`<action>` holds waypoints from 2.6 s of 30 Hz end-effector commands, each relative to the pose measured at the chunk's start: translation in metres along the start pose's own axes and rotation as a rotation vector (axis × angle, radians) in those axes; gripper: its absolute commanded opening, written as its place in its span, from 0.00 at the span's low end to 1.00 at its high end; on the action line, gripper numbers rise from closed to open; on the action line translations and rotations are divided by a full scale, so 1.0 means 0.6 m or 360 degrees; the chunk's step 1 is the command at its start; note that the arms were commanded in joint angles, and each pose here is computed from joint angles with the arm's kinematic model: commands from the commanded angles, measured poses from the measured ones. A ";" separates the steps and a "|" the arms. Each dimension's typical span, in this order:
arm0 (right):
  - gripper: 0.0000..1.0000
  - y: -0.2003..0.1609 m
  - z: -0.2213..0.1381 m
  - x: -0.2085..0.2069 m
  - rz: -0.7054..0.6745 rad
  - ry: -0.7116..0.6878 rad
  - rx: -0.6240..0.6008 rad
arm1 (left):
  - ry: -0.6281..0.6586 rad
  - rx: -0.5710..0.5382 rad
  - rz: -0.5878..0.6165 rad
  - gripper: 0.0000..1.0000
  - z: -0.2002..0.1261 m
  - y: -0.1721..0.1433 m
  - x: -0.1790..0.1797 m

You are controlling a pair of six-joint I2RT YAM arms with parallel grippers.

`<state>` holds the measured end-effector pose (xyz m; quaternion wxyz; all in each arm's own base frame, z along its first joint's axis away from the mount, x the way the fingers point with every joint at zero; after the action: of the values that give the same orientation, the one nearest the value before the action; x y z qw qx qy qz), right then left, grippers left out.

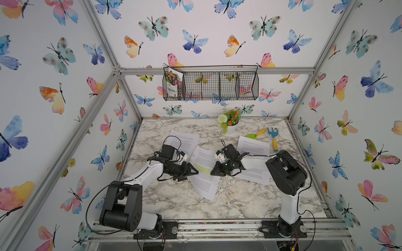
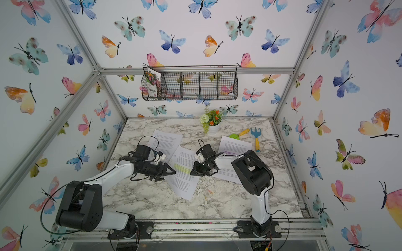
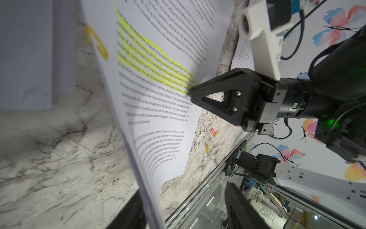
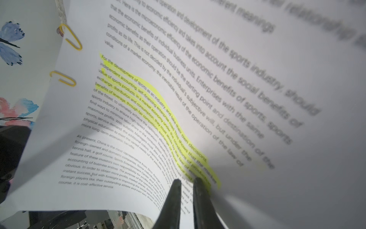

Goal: Unclip the paperclips from the documents
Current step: Pick up the document from the center of the board.

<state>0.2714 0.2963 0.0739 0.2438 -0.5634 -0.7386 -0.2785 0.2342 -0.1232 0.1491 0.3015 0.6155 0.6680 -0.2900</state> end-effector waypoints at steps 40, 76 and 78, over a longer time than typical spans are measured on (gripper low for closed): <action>0.85 0.022 -0.144 0.139 0.0117 0.0894 -0.0390 | 0.0529 -0.0809 0.0671 0.00 -0.242 0.084 -0.271; 0.97 0.055 -0.167 0.201 0.1520 0.1685 -0.0950 | -0.0678 -0.1162 -0.0127 0.00 -0.254 0.074 -0.365; 0.95 0.057 -0.170 0.197 0.1535 0.1702 -0.0999 | -0.0687 -0.1164 -0.0133 0.00 -0.256 0.068 -0.362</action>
<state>0.2729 0.3177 0.2234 0.4450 -0.6578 -0.1809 -0.5801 0.2911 -0.1467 0.3948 0.5868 0.3814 0.6968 -0.1571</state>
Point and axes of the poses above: each gripper's point midway between its finger pads, its own z axis out along the fingers, its own x axis along the line the jaws close on, y = z × x, the point moved 8 cm from there along -z, back along the fingers, and after that the axes turned 3 degrees about -z, right-handed, at the moved point
